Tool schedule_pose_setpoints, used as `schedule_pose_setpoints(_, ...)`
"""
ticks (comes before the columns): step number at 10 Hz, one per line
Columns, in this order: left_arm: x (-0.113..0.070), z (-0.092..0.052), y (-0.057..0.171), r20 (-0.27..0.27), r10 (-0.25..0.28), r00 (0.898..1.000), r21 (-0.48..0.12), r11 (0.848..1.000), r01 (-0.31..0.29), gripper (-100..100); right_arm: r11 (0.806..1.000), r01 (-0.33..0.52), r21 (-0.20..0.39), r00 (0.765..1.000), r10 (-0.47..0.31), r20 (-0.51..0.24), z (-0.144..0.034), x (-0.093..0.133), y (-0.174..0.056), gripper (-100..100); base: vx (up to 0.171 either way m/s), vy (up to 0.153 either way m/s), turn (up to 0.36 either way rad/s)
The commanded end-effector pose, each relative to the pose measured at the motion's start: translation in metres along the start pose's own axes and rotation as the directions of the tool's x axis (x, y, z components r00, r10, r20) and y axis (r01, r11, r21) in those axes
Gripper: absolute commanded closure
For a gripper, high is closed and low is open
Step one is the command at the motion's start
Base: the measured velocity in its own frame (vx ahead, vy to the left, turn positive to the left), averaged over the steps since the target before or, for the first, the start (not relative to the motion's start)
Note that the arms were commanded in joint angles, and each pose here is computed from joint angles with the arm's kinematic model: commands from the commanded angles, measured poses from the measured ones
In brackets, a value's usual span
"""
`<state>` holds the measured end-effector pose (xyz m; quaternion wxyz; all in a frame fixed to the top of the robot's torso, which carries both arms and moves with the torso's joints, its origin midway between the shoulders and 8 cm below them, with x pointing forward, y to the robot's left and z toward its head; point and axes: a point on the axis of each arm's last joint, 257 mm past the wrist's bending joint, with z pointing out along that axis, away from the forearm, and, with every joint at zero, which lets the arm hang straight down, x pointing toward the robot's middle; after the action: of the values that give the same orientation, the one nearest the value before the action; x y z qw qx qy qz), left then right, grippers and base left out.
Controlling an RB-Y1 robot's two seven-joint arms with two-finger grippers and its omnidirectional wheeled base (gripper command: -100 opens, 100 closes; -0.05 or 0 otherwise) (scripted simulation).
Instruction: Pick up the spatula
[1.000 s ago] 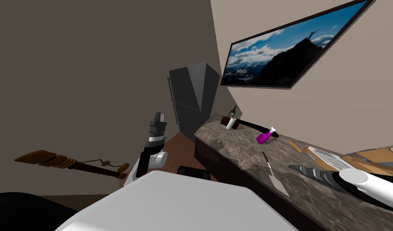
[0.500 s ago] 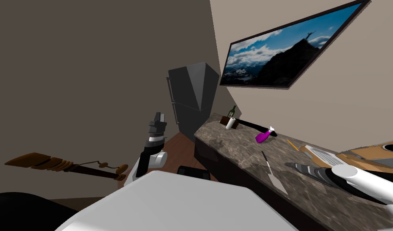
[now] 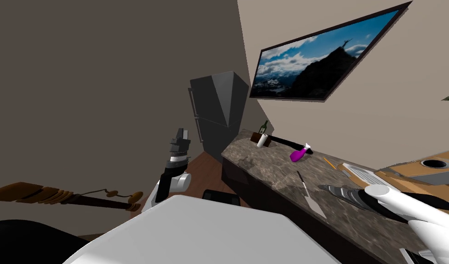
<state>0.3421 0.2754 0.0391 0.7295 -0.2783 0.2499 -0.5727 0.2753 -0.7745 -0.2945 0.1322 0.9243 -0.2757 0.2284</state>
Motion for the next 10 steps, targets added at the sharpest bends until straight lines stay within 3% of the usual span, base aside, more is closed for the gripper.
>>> schedule_pose_setpoints(1, 0.000, 0.000, 0.000, 0.000, 0.000, 1.000, 0.000, 1.000, 0.000, 0, 1.000, 0.015, 0.013, 0.999, -0.016, 0.036, 0.004, -0.007, -0.005, -100, 0.022, 0.039, -0.150)
schedule_pose_setpoints(4, 0.000, 0.000, 0.000, 0.000, 0.000, 1.000, 0.000, 1.000, 0.000, 0, 0.999, 0.014, 0.044, 0.999, -0.016, 0.039, 0.008, 0.001, -0.020, -100, 0.003, 0.011, 0.008)
schedule_pose_setpoints(5, 0.000, 0.000, 0.000, 0.000, 0.000, 1.000, 0.000, 1.000, 0.000, 0, 0.995, 0.021, 0.102, 0.995, -0.031, 0.099, 0.021, -0.024, -0.045, -100, 0.016, 0.025, -0.215)
schedule_pose_setpoints(7, 0.000, 0.000, 0.000, 0.000, 0.000, 1.000, 0.000, 1.000, 0.000, 0, 0.995, 0.061, 0.084, 0.994, -0.068, 0.085, 0.018, -0.012, -0.047, -100, 0.013, 0.038, -0.055)
schedule_pose_setpoints(10, 0.000, 0.000, 0.000, 0.000, 0.000, 1.000, 0.000, 1.000, 0.000, 0, 0.989, 0.061, 0.134, 0.994, -0.073, 0.086, 0.021, -0.005, -0.069, -100, 0.000, 0.000, 0.007)
